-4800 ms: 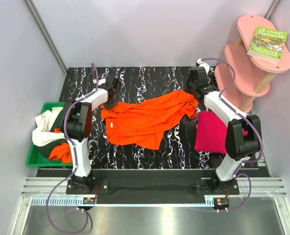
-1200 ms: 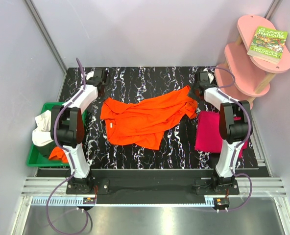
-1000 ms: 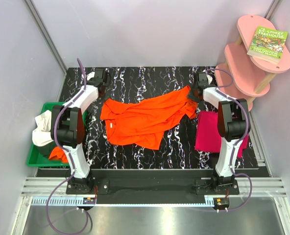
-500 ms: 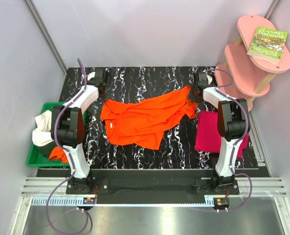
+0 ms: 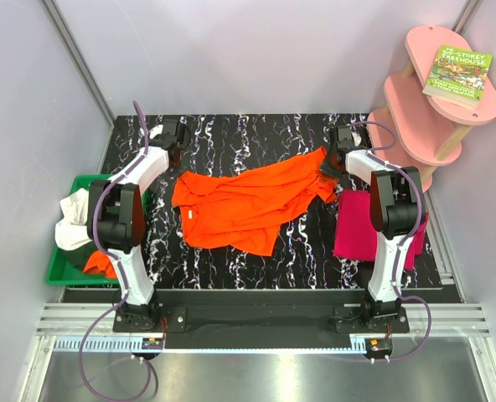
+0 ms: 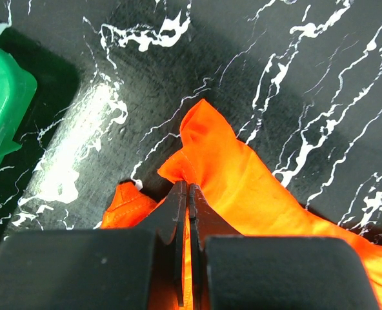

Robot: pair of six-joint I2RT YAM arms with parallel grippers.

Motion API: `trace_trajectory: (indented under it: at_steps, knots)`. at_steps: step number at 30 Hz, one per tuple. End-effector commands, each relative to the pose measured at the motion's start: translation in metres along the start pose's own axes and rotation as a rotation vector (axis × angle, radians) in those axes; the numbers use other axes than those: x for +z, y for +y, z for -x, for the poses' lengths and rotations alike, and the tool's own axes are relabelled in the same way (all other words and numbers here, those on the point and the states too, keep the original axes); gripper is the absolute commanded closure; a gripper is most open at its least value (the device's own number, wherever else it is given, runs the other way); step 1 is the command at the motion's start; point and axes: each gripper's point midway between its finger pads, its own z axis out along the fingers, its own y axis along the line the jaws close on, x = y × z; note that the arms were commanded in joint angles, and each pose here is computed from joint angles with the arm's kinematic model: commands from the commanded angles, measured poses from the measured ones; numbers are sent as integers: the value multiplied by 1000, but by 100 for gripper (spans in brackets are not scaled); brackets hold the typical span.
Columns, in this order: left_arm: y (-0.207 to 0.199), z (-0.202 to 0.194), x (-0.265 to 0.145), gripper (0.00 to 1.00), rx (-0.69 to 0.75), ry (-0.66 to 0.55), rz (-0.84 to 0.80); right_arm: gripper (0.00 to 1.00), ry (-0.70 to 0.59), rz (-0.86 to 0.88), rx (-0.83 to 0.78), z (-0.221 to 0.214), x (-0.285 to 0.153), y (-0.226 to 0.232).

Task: Fold and stack the t-shirts
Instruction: Flatten out the tshirt

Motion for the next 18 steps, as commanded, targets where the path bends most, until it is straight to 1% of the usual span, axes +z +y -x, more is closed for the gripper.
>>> trace_trajectory:
  at_steps: [1, 3, 5, 9, 13, 14, 18]
  knots:
    - [-6, 6, -10, 100, 4, -25, -34, 56, -97, 49, 1, 37, -28, 19]
    - [-7, 5, -10, 100, 6, -24, -33, 41, -107, 36, -12, 39, -31, 16]
    - [-7, 4, -10, 100, 9, -21, -35, 37, -109, 24, -18, 38, -32, 12]
    - [-10, 2, -11, 100, 16, -19, -40, 39, -94, 14, -27, 30, -28, 7]
    - [-8, 0, -11, 100, 19, -19, -36, 48, -78, 1, -28, 24, -19, 1]
    - [-8, 1, -12, 100, 19, -21, -36, 53, -77, 0, -26, 24, -18, 1]
    - [-7, 1, -13, 100, 17, -23, -36, 54, -60, -4, -22, 19, -12, -2]
